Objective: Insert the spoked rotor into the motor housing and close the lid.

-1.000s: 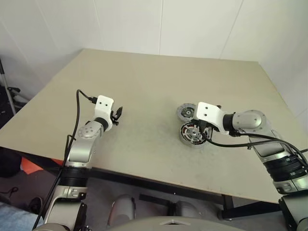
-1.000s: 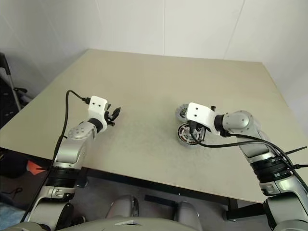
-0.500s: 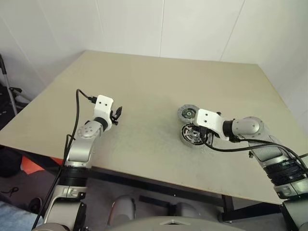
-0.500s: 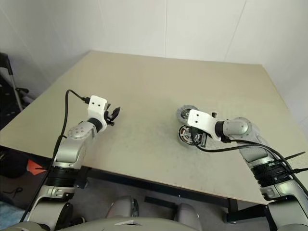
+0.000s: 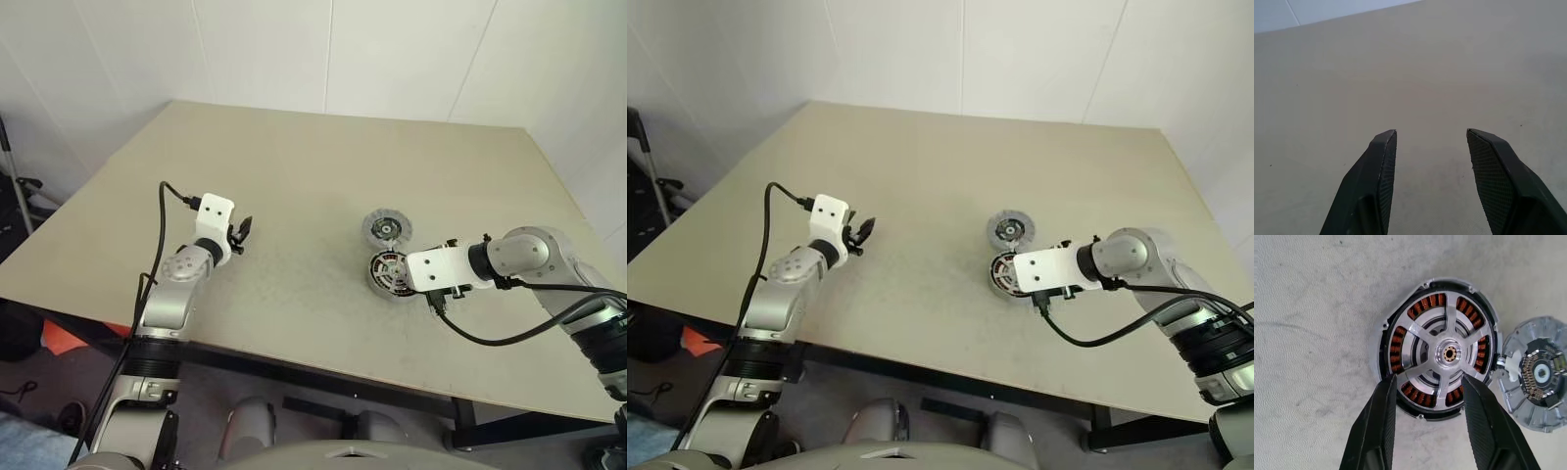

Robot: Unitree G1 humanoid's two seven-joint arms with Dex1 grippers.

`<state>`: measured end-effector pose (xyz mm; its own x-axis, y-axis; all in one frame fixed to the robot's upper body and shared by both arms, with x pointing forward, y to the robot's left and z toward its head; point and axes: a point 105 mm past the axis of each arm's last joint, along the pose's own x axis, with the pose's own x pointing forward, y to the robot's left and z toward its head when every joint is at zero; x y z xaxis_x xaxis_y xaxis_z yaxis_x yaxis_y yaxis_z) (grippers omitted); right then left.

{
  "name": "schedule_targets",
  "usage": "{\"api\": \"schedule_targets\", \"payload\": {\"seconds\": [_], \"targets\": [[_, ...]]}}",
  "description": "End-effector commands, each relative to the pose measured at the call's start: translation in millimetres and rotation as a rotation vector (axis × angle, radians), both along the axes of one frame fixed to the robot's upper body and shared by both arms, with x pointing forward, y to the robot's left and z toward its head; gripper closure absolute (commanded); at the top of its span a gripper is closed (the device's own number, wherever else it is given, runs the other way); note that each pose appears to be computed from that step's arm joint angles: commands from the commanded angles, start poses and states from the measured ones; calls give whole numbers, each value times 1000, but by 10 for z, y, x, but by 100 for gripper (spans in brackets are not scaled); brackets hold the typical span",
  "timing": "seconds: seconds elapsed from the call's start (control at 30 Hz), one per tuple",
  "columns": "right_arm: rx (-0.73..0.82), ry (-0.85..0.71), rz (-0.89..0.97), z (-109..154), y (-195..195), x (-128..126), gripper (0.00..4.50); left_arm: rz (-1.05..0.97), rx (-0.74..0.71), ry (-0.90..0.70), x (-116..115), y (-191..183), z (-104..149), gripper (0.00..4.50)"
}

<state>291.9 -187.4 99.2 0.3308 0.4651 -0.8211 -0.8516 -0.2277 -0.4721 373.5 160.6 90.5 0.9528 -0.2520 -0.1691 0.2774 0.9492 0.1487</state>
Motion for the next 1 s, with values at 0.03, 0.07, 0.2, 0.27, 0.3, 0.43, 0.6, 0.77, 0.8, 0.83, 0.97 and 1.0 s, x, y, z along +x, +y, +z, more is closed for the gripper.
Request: {"api": "schedule_targets", "payload": {"seconds": [0.03,0.07,0.2,0.27,0.3,0.43,0.6,0.77,0.8,0.83,0.97,1.0], "targets": [[-13,-3,48,62,34,-63,225,6,5,-58,8,19,144,209],[-14,-5,53,89,37,-73,225,6,5,-57,5,22,141,209],[-10,-31,54,231,41,-73,225,6,5,-56,0,23,133,209],[-15,-24,62,249,46,-116,225,5,5,-54,0,17,128,209],[-16,-16,67,250,54,-147,225,4,5,-53,3,13,126,209],[-8,8,56,257,59,-204,225,2,2,-51,11,2,122,209],[-46,46,23,34,-48,-205,225,-3,-3,-49,11,-30,112,209],[-64,40,-12,-67,-142,-126,225,5,-2,-48,-2,4,107,209],[-70,36,-18,-72,-168,-99,225,6,-2,-48,-5,11,104,209],[-77,31,-21,-77,-187,-77,225,7,-1,-47,-7,14,102,209],[-90,27,-10,-113,-192,-34,225,12,-1,-48,-9,22,105,209],[-88,29,-4,-121,-179,-35,225,13,-1,-48,-8,25,106,209]]}}
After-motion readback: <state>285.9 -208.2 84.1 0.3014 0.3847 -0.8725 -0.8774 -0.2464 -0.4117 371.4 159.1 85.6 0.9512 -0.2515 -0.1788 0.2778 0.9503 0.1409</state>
